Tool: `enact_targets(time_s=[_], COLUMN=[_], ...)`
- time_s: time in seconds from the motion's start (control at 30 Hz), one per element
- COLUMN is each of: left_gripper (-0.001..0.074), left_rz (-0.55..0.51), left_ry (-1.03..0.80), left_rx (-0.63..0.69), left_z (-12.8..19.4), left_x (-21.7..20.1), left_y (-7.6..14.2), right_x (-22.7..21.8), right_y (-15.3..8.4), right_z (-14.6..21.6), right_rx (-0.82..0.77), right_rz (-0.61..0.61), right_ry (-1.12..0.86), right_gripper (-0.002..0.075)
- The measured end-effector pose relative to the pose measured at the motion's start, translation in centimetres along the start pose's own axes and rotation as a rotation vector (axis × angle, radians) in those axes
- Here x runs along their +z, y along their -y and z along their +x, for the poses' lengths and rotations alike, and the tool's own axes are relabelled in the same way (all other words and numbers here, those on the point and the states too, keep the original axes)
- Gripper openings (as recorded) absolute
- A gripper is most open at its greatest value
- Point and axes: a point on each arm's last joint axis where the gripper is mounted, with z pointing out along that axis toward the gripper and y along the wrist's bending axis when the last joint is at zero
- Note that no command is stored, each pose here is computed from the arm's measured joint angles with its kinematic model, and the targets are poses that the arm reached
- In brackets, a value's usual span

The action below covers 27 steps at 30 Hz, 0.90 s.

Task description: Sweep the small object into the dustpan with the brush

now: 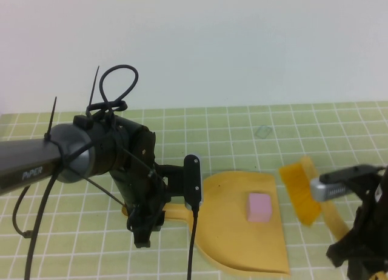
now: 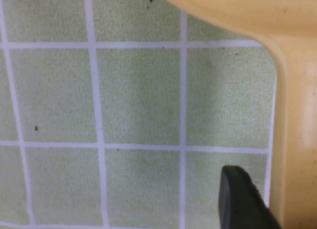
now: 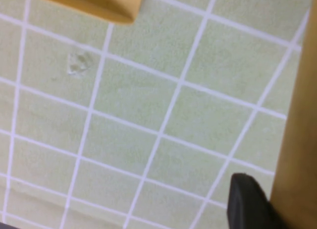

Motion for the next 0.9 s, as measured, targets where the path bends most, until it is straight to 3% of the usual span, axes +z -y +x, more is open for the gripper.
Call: enact_targets(time_s=[0.33, 0.9], left_gripper=[0.0213, 0.0244], left_rz=[0.049, 0.028], left_ry=[-0.004, -0.003], left_rx=[-0.027, -0.022], left_z=[-0.1, -0.1], left_x=[1.7, 1.2], left_y=[0.2, 0.1], right_x=[1.1, -2.4], right_y=[-2.2, -1.1], right_z=[-1.0, -1.5], right_rx=[-0.045, -0.06], right_rz=[-0.246, -0.12], right_ry=[0.052, 0.187], right_gripper=[-0.0002, -0.0003])
